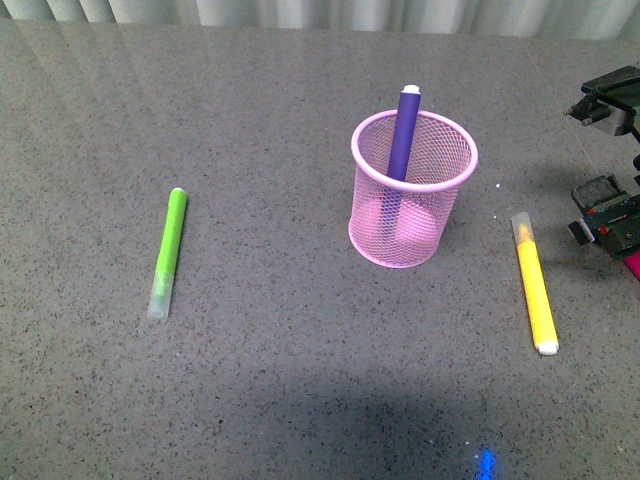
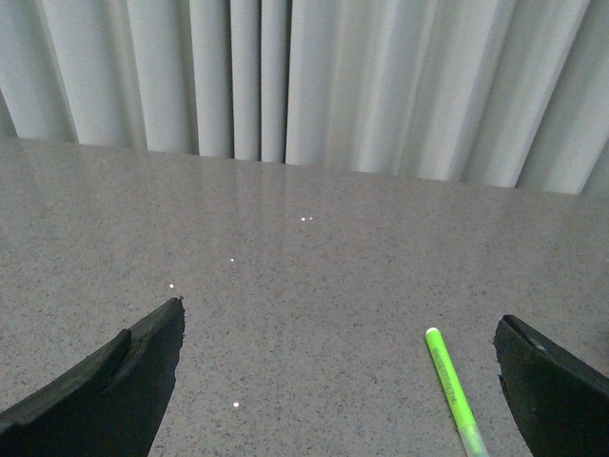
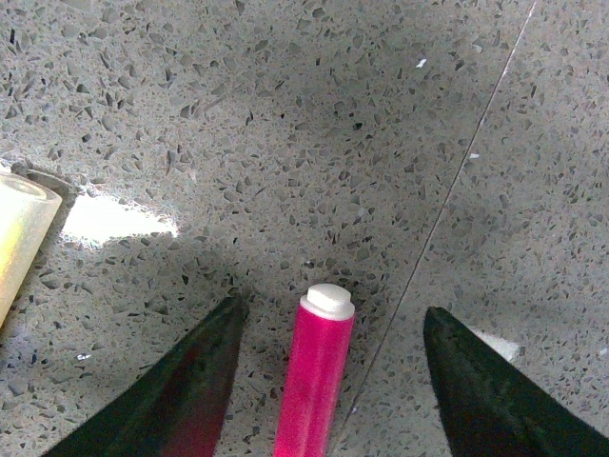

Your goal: Insert purple and pink pens into pink cup

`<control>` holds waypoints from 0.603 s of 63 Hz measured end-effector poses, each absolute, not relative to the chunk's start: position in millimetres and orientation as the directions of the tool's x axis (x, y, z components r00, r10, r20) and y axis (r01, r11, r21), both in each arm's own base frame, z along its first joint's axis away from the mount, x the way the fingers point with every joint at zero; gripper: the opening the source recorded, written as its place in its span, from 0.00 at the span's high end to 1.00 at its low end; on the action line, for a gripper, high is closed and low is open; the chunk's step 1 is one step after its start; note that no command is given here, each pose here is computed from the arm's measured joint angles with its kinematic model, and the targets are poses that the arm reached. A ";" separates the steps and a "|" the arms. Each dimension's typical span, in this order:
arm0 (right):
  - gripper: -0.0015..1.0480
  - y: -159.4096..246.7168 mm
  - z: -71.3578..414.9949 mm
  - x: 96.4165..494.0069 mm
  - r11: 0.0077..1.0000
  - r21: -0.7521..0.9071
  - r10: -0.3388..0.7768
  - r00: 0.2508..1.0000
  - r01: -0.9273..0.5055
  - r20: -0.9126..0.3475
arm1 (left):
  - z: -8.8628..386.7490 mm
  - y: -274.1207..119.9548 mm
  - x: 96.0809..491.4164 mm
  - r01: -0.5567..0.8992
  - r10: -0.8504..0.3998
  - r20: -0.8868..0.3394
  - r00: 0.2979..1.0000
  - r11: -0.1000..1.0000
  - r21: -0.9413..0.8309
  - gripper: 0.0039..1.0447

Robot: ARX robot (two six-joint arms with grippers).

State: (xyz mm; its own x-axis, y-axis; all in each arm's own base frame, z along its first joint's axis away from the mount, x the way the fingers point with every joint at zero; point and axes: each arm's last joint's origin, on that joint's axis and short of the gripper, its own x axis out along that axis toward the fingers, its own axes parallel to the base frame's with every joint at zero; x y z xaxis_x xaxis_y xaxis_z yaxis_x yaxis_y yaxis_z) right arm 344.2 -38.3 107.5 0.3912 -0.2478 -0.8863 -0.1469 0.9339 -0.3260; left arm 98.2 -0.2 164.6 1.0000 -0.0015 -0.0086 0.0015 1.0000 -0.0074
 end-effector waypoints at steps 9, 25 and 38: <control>0.71 -38.7 104.0 340.6 0.933 -0.324 -0.248 0.375 -0.155 -0.893 | 164.6 -0.2 98.2 0.001 -0.002 -0.009 1.000 1.000 -0.007 0.07; 0.92 -41.0 107.9 337.8 0.935 -0.322 -0.247 0.378 -0.149 -0.892 | 164.6 -0.2 98.2 0.001 -0.002 -0.009 1.000 1.000 -0.007 0.07; 0.92 -43.3 145.4 345.1 0.954 -0.277 -0.193 0.479 -0.112 -0.857 | 164.6 -0.2 98.2 0.001 -0.002 -0.009 1.000 1.000 -0.007 0.07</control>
